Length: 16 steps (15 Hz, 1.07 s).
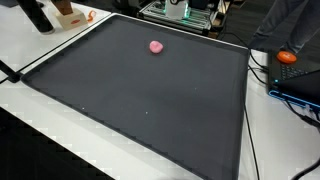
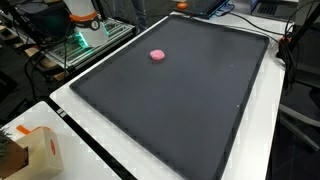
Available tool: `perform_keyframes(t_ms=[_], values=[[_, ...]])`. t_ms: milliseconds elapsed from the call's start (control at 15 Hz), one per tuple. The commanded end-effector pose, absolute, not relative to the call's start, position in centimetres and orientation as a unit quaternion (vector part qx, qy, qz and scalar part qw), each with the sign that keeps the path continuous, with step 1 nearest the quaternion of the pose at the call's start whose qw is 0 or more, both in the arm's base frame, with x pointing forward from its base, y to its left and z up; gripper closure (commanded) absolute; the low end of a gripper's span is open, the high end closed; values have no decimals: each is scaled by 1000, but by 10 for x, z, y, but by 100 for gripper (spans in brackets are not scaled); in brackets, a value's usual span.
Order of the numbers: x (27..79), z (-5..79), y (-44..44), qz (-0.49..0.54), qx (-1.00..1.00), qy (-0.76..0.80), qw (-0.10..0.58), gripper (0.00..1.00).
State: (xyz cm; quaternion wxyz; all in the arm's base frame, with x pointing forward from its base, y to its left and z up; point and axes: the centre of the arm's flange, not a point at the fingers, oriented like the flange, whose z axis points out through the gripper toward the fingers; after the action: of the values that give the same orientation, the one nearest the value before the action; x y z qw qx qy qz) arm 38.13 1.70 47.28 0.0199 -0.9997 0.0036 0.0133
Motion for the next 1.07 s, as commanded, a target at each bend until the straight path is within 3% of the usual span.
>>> perform_keyframes(t_ms=[0,1000], values=[[415,436,45,33,-999,1,23,0],[470,299,124,115,-989,-75,-63,0]])
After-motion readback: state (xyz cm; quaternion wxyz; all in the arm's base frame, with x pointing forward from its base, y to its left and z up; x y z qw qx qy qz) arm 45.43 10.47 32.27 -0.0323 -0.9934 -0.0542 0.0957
